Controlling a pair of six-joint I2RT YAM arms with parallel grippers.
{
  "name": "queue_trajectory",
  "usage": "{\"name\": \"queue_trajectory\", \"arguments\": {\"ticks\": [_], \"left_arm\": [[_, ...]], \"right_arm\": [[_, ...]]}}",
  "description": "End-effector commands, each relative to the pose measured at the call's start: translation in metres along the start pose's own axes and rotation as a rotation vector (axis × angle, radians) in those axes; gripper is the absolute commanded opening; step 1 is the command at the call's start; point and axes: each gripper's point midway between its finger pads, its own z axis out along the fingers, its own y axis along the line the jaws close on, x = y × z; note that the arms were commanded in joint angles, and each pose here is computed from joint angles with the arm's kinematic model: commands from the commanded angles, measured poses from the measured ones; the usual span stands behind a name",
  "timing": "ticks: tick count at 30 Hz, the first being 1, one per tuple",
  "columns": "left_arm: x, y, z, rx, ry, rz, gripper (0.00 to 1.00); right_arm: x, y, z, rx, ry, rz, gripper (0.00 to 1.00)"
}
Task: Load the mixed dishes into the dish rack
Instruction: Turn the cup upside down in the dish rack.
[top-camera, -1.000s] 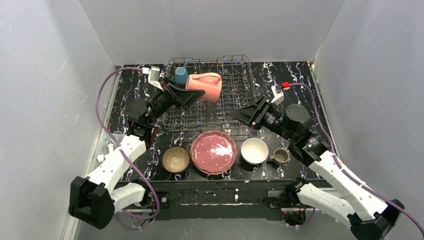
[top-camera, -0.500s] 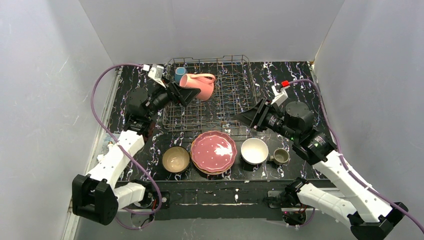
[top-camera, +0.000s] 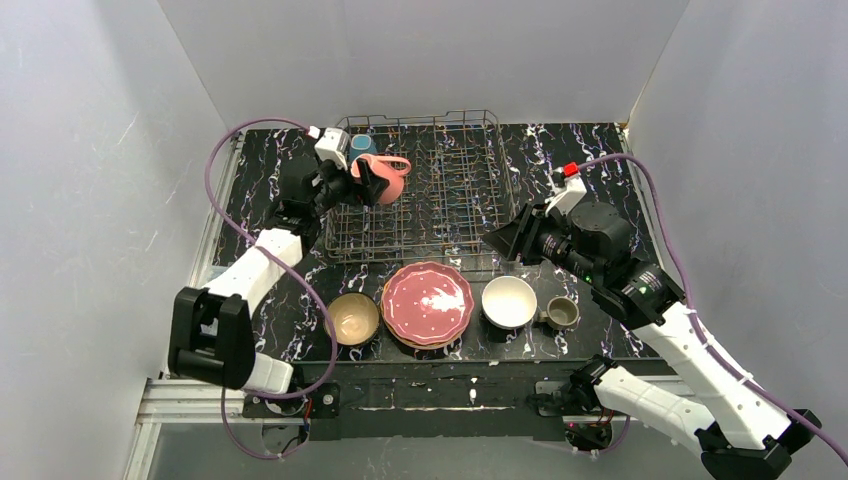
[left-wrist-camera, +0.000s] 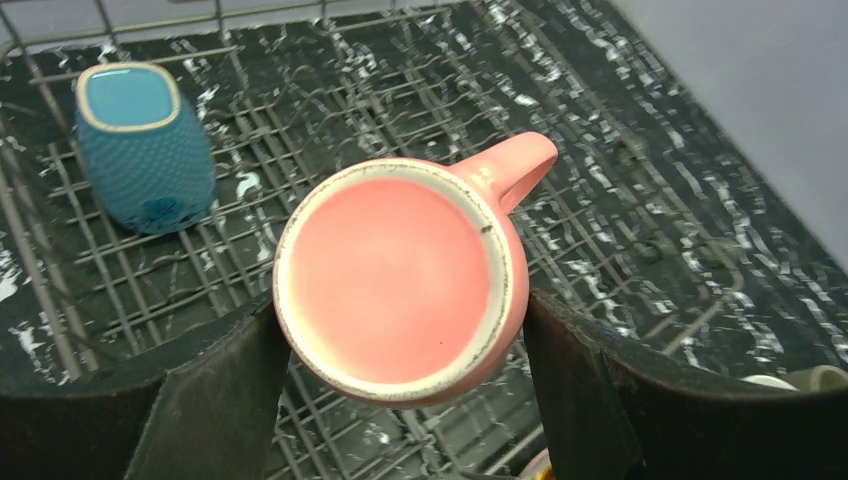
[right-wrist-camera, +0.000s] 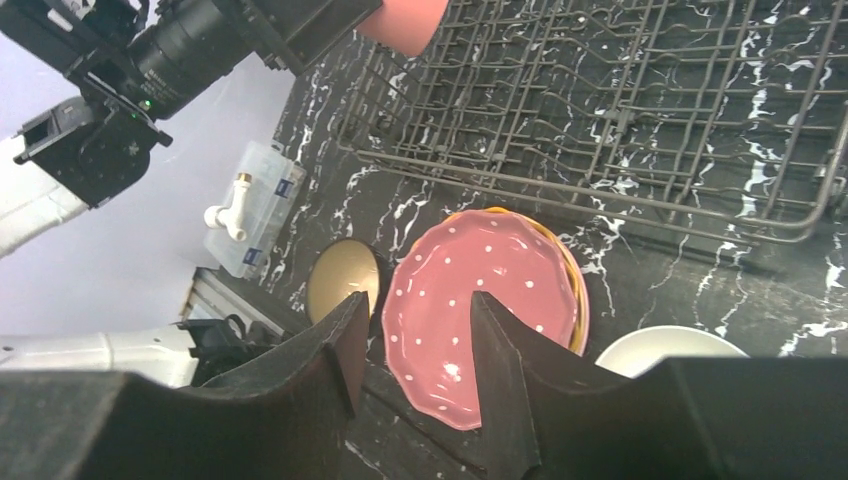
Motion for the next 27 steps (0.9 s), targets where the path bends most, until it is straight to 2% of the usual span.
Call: {"name": "queue_trajectory", "arguments": {"ticks": [1, 16, 27], "left_arm": [[-0.041, 0.019, 0.012, -0.065, -0.097, 0.148, 0.0], [-0.003, 0.09, 0.057, -0.223, 0.067, 0.244, 0.0], [0.015, 0.125, 0.076, -0.303, 0.13, 0.28, 0.0]], "right_arm": [[-0.02, 0.001, -0.007, 0.02, -0.063, -0.068, 0.51], [-0.016, -0.012, -0.002, 0.059, -0.068, -0.108, 0.51], [-0.014, -0.02, 0.006, 0.089, -0.057, -0.135, 0.52]]}}
